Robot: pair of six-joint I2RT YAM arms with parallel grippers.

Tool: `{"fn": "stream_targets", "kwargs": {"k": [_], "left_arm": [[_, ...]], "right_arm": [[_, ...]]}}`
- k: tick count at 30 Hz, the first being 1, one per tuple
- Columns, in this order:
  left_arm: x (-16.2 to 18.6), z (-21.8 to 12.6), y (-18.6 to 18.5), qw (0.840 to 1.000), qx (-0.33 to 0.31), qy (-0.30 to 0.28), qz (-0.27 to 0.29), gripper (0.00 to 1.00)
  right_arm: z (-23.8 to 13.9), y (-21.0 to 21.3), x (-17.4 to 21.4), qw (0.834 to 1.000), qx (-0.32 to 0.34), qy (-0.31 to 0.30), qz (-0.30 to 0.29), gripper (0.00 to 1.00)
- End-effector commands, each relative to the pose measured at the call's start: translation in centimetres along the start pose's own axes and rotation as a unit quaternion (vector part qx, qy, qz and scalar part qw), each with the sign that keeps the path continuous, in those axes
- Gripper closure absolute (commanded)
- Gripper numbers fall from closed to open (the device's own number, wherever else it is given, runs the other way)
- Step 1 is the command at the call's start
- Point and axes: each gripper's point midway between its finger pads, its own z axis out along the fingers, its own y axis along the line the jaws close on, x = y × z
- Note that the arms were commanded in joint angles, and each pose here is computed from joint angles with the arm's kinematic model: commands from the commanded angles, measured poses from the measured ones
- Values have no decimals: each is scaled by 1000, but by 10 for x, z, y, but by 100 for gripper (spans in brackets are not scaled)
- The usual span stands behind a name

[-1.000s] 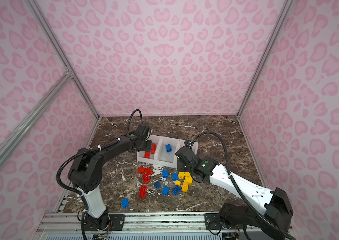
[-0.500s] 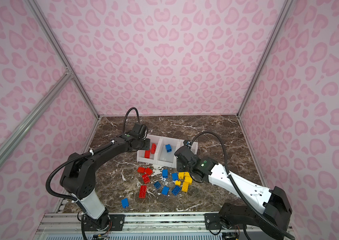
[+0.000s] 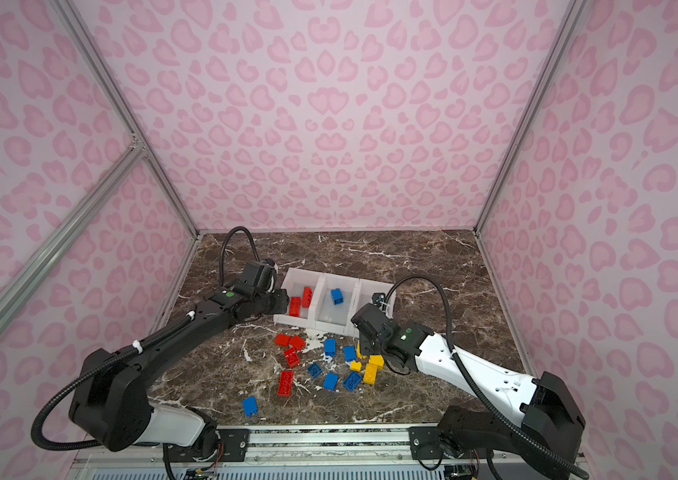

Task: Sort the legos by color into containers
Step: 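Grasp a yellow brick from the pile with the right gripper while the left gripper withdraws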

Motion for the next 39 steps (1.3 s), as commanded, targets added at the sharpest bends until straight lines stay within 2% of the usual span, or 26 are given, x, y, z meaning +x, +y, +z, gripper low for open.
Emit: {"fn": "stream_targets", "kwargs": {"k": [1,3,5,10,17,27,37,39], "left_arm": [[13,-8,3,1000,9,-5,-28,48],[29,-12,8,999,12,-3,-41,48],[42,-16,12,999,18,-3,-50,48],[67,-22,16,997,25,3,-69,48],[83,-27,20,997,24,5,-76,48],[92,-26,19,997,23,14,-73,48],[93,-25,17,997,23,15,-71,48],[93,-26,18,997,22,15,-71,48]], "right_arm": [[7,-11,16,1000,18,19,18,42],[11,-16,24,999,24,24,26,35],[16,-19,29,999,28,28,33,33],[29,-20,38,998,38,43,37,33],[46,-18,46,996,49,59,36,34],[58,-23,59,994,61,75,42,42],[56,-33,62,993,81,74,47,60],[55,-33,61,993,81,72,47,61]]}}
